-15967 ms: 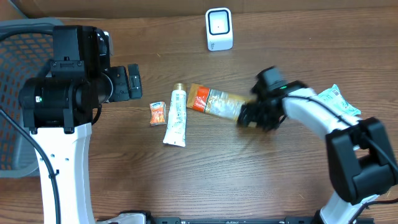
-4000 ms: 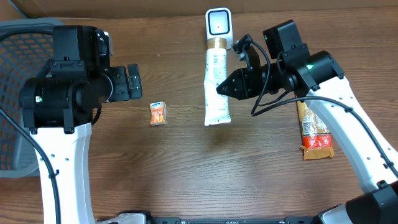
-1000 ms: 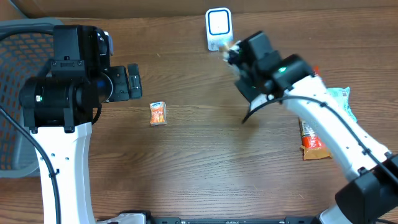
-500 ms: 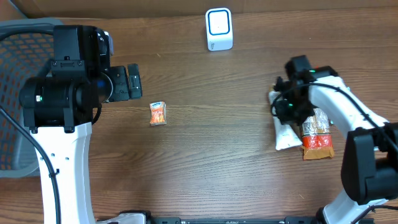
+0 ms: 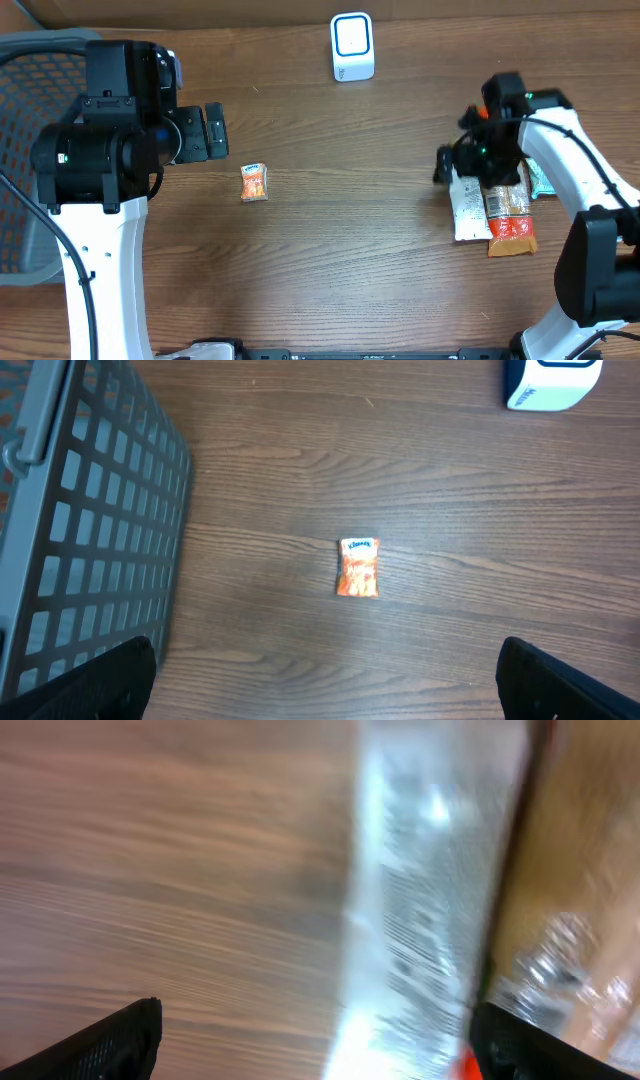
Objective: Scan the item barcode
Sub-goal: 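Carry the white tube right and set it beside the spaghetti, then move the right gripper left to the orange Kleenex pack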
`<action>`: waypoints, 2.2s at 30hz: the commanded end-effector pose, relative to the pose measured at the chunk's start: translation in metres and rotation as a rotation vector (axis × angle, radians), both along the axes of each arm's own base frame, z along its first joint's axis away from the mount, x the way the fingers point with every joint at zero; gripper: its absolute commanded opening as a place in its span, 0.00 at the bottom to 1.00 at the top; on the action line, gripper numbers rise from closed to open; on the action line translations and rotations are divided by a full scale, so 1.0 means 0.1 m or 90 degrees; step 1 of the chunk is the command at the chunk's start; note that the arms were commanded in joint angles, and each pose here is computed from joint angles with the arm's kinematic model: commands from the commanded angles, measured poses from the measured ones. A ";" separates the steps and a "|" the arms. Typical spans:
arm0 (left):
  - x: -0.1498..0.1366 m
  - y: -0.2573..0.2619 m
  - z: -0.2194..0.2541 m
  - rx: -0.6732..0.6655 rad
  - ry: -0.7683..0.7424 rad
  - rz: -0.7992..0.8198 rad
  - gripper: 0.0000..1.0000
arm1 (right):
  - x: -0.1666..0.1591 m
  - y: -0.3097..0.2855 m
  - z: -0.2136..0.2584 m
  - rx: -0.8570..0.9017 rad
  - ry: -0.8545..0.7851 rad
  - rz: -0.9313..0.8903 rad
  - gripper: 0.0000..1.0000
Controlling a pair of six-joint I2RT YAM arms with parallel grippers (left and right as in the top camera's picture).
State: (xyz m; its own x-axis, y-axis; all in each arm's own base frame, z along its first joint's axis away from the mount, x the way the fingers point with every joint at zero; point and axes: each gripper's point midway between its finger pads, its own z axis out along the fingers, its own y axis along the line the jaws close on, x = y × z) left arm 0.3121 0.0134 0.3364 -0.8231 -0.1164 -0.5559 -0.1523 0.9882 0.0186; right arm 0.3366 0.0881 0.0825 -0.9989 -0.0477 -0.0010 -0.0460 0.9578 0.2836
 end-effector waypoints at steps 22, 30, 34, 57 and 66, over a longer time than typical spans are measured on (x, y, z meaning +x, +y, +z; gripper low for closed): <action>0.01 0.03 0.01 0.002 -0.004 0.008 1.00 | 0.56 2.86 0.09 0.337 -0.209 0.061 0.81; 0.01 0.03 0.01 0.002 -0.004 0.008 1.00 | 0.36 3.28 -0.17 0.322 -0.240 0.105 0.73; 0.01 0.03 0.01 0.002 -0.004 0.008 1.00 | 0.24 3.50 -0.34 0.333 -0.242 0.135 0.68; 0.01 0.03 0.01 0.002 -0.004 0.008 1.00 | 0.22 3.72 -0.72 0.324 -0.264 0.115 0.29; 0.01 0.03 0.01 0.002 -0.004 0.008 1.00 | 0.12 3.80 -0.74 0.312 -0.272 0.126 0.22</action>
State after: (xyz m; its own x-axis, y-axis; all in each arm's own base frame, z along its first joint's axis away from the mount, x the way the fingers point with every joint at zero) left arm 0.3121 0.0133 0.3364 -0.8231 -0.1164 -0.5558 -0.1521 0.9882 0.0183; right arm 0.3549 0.4630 0.0166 -0.8815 -0.1108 -0.4589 -0.4062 0.6734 0.6177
